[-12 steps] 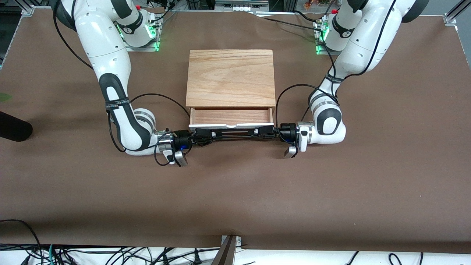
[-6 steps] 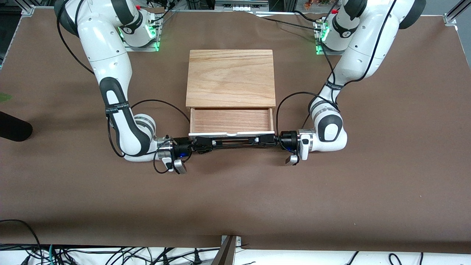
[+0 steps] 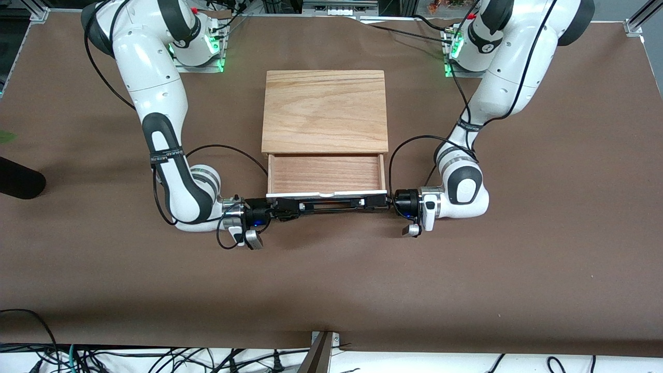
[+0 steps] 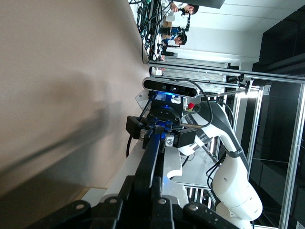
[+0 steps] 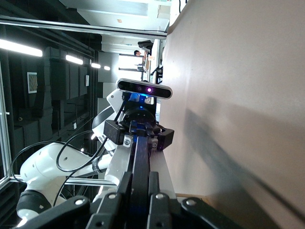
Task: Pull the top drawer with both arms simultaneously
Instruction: 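Pull the handle with both grippers, sliding the drawer out of the cabinet, then open both grippers and draw them back from the handle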
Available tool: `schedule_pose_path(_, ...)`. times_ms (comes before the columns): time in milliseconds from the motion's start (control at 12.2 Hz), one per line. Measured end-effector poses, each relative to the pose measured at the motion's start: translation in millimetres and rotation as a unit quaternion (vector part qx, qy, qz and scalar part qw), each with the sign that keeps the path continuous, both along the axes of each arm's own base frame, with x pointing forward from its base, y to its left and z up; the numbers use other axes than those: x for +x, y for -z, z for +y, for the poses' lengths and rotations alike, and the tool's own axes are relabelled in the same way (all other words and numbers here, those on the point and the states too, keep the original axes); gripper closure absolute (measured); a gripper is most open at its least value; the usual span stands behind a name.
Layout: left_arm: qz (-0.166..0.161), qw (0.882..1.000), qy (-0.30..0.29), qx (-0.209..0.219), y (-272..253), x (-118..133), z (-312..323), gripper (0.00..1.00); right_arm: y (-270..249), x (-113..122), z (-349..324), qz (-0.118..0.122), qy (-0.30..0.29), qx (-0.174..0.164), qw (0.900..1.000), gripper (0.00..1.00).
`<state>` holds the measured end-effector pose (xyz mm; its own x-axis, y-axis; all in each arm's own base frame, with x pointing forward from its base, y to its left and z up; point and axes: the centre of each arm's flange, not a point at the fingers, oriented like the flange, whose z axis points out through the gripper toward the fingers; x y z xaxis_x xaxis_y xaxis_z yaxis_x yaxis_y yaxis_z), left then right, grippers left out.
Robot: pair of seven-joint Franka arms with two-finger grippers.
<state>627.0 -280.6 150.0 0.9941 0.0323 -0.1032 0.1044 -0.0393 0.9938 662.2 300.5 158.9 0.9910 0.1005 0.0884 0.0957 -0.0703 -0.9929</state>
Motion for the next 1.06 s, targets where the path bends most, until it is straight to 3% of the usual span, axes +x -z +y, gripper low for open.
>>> schedule_pose_path(245,0.0,1.0,-0.001,0.0,-2.0,2.8,0.6,0.82,-2.4,2.5,0.5,-0.004,0.002,0.0,1.0,0.81)
schedule_pose_path(409,0.016,1.0,-0.003,0.0,-3.0,4.3,2.2,0.8,-4.0,3.7,0.0,-0.005,0.003,0.001,1.0,0.81)
schedule_pose_path(572,0.044,0.999,-0.026,0.009,-3.5,15.2,27.7,0.59,-9.6,12.0,-8.8,-0.011,0.013,0.003,1.0,0.81)
schedule_pose_path(899,0.056,0.998,-0.024,0.015,-20.1,22.7,38.2,0.12,-11.7,15.8,-10.7,-0.012,0.021,0.002,1.0,0.81)
schedule_pose_path(981,0.066,0.997,-0.006,0.028,-22.8,17.1,39.3,0.01,-17.5,31.7,-26.3,-0.015,0.06,-0.008,0.998,0.75)
schedule_pose_path(1062,0.066,0.997,-0.003,0.034,-25.7,15.7,43.3,0.0,-28.5,48.6,-50.3,-0.019,0.084,-0.01,0.996,0.62)
